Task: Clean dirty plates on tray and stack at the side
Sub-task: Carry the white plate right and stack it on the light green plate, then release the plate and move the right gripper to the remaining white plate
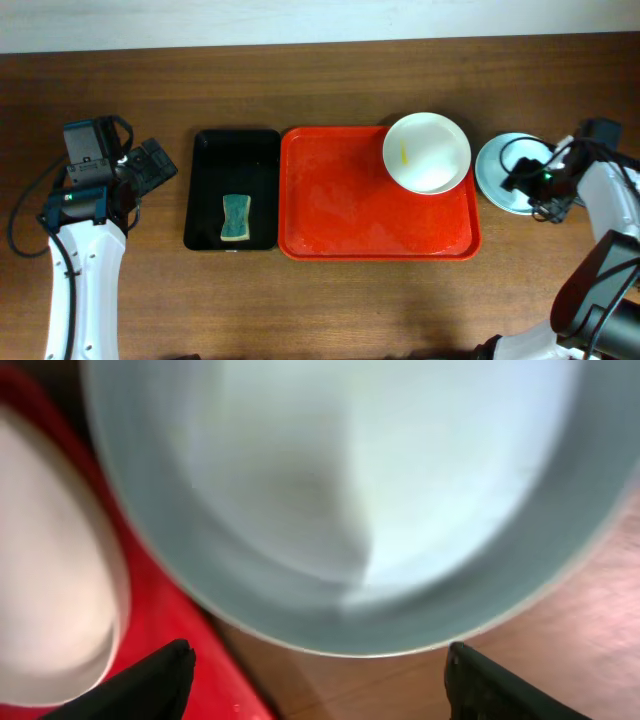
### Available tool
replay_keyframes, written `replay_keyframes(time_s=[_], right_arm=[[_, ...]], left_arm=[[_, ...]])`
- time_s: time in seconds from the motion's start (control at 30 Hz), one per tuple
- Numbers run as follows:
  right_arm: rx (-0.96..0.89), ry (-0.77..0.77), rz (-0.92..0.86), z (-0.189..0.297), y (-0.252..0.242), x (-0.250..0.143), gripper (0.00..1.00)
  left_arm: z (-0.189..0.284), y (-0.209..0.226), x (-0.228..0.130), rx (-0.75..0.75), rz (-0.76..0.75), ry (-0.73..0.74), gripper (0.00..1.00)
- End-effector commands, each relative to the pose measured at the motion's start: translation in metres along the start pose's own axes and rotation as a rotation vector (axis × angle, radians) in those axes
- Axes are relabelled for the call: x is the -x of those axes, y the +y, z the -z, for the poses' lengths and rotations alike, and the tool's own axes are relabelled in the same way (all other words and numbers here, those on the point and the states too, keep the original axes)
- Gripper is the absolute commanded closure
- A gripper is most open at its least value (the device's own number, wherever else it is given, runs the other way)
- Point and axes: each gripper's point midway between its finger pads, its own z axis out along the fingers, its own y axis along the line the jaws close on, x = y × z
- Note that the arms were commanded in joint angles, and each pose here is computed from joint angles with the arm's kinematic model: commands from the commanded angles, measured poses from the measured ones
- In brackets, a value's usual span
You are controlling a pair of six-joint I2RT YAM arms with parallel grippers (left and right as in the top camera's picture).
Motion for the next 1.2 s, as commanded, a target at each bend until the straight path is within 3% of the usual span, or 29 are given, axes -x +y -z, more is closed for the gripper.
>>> replay_keyframes(time_s=[0.0, 0.27, 0.5, 0.83, 1.17], right_arm=[[0.015, -0.006, 0.082, 0.001, 0.022, -0.005, 0.18], [0.040, 0.058, 0.267, -0.021, 0.077, -0.033, 0.25], [-0.017, -0.002, 0.536, -0.034, 0.129, -0.050, 0.46], [-0.062, -0.180, 0.865, -0.035, 0.204, -0.070, 0.48], [-0.058, -0.222, 0.894, -0.048, 0.220, -0.071, 0.50]], left_arm=[[0.000, 0.002, 0.002, 0.003, 0.016, -0.005, 0.01], [0.000, 0.002, 0.002, 0.003, 0.016, -0.005, 0.01], [0.000, 0.002, 0.002, 0.003, 0.016, -0.005, 0.01], [0.000, 0.002, 0.002, 0.003, 0.016, -0.005, 0.01], [0.000, 0.002, 0.002, 0.003, 0.016, -0.005, 0.01]])
